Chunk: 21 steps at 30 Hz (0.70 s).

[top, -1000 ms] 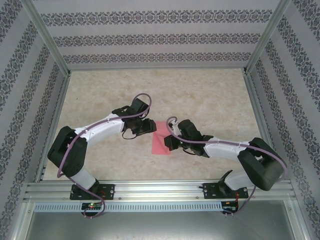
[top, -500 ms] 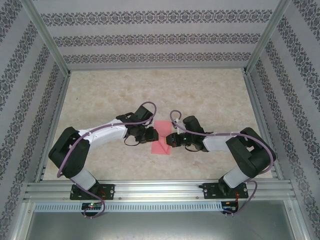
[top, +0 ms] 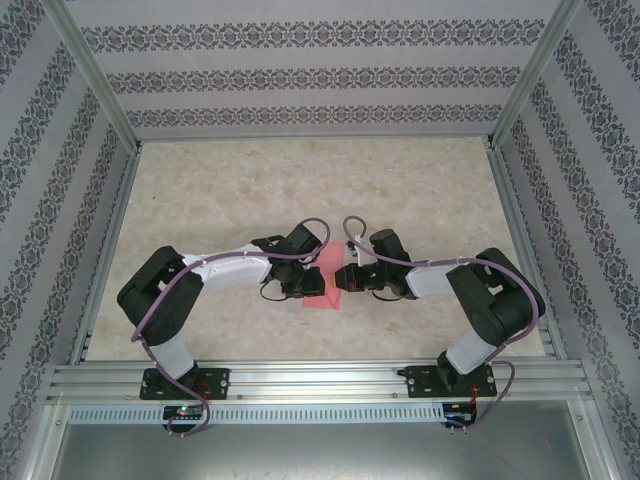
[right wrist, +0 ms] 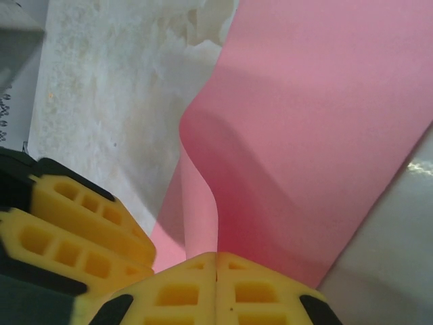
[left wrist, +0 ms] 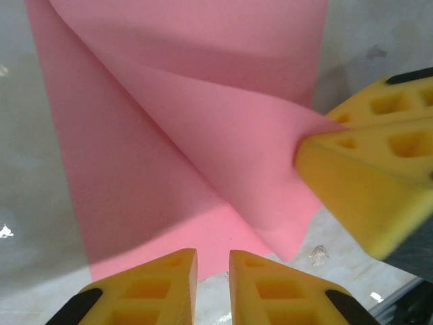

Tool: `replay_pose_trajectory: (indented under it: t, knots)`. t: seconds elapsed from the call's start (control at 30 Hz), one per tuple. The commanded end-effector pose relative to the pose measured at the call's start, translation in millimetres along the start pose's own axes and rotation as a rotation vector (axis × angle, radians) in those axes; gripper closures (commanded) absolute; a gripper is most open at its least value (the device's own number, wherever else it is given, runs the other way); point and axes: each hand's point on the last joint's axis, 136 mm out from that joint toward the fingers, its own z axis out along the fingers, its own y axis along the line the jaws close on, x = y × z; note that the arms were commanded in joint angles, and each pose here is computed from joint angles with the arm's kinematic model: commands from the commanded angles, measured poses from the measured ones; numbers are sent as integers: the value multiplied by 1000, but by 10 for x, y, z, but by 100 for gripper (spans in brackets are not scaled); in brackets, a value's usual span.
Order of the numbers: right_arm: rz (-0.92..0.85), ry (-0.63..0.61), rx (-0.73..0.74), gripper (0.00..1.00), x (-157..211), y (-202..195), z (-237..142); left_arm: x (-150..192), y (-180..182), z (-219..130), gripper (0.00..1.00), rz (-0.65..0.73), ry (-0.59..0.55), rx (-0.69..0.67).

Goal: Fold a paper plane with a square sheet of paper (pick it up from the middle)
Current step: Fold the triangle a second time at the center of the table.

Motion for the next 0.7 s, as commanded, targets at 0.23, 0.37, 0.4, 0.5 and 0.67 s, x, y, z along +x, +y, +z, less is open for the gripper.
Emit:
replay_pose_trajectory:
  t: [0.23, 0.37, 0.4, 0.5, 0.67]
  knots:
    - [-55, 34, -31, 97, -162, 39, 8, 32, 140, 184, 83, 22, -4, -67]
    - [-61, 68, -19, 97, -171, 10, 41, 48, 236, 193, 83, 28, -8, -109]
    - [-62, 77, -19, 97, -180, 9, 50, 52, 259, 200, 83, 29, -6, -117]
    - [-66, 98, -9, 97, -188, -10, 71, 49, 280, 204, 83, 36, -7, -129]
    - [-61, 137, -5, 96, -192, -20, 107, 47, 294, 204, 83, 40, -7, -136]
